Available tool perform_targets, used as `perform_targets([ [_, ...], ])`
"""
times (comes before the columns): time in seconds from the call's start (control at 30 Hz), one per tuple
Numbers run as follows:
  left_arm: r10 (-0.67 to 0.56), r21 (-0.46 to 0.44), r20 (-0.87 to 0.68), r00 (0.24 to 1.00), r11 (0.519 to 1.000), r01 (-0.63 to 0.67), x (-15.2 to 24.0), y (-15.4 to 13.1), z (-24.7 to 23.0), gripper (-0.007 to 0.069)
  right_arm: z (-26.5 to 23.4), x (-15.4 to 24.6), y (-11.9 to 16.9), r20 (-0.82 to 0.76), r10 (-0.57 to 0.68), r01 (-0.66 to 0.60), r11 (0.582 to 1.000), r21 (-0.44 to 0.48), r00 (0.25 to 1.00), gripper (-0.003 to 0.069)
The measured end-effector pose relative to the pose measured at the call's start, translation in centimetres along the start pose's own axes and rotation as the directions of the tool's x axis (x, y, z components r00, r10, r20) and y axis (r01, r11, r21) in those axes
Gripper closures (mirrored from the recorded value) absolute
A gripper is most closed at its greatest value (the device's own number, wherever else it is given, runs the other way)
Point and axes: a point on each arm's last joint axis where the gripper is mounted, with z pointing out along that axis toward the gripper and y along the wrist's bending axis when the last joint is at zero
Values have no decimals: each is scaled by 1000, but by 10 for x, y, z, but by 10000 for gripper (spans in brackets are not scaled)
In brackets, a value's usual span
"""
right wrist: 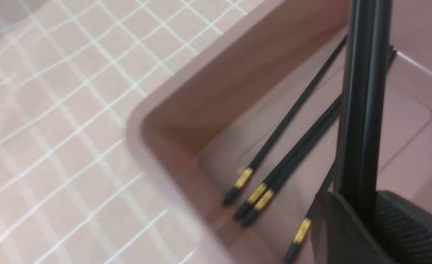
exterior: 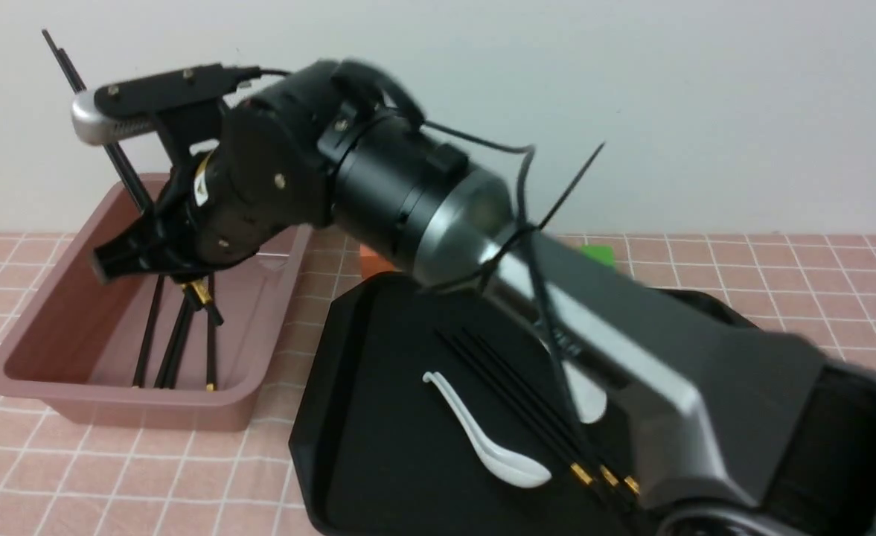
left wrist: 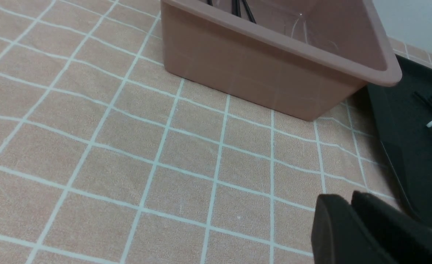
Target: On pink tablecloth take chopsticks from black tray and put them in box.
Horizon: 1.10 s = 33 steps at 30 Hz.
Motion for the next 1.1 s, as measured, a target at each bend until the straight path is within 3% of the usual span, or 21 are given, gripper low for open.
perform_targets([
  [0.1, 0, 0, 0, 1000, 1000, 0, 0, 0, 0, 554, 15, 7, -5, 4, -21, 20, 999, 27, 1000, 502],
  [0.23, 0, 0, 0, 1000, 1000, 0, 0, 0, 0, 554, 19, 4, -14, 39, -18, 17, 999, 35, 999, 373],
  [0.37, -1, 0, 0, 1000, 1000, 1, 0, 0, 0, 554, -5, -9, -16, 41, -14, 12, 999, 45, 999, 209],
  [0.5, -1, 0, 0, 1000, 1000, 1, 0, 0, 0, 554, -50, -24, -10, 0, -47, 47, 998, 44, 999, 174],
  [0.53, -1, 0, 0, 1000, 1000, 1, 0, 0, 0, 552, -91, -33, -7, -46, -72, 74, 996, 56, 996, 185],
  [0.63, -1, 0, 0, 1000, 1000, 1, 0, 0, 0, 550, -143, -42, -2, -66, -103, 107, 993, 56, 992, 240],
  [0.83, -1, 0, 0, 1000, 1000, 1, 0, 0, 0, 548, -243, -53, 3, 28, -141, 139, 988, 64, 990, 488],
  [0.87, -1, 0, 0, 1000, 1000, 1, 0, 0, 0, 548, -242, -51, 3, 19, -141, 139, 988, 65, 990, 498],
  [0.9, -1, 0, 0, 1000, 1000, 1, 0, 0, 0, 545, -263, -44, 2, 7, -140, 140, 988, 66, 990, 582],
  [0.93, -1, 0, 0, 1000, 1000, 1, 0, 0, 0, 544, -271, -44, 3, 15, -141, 139, 988, 65, 990, 592],
  [0.97, -1, 0, 0, 1000, 1000, 1, 0, 0, 0, 542, -284, -30, 0, -23, -141, 143, 987, 76, 990, 657],
  [1.1, -1, 0, 0, 1000, 1000, 1, 0, 0, 0, 538, -307, 1, -9, -95, -146, 156, 982, 108, 985, 673],
])
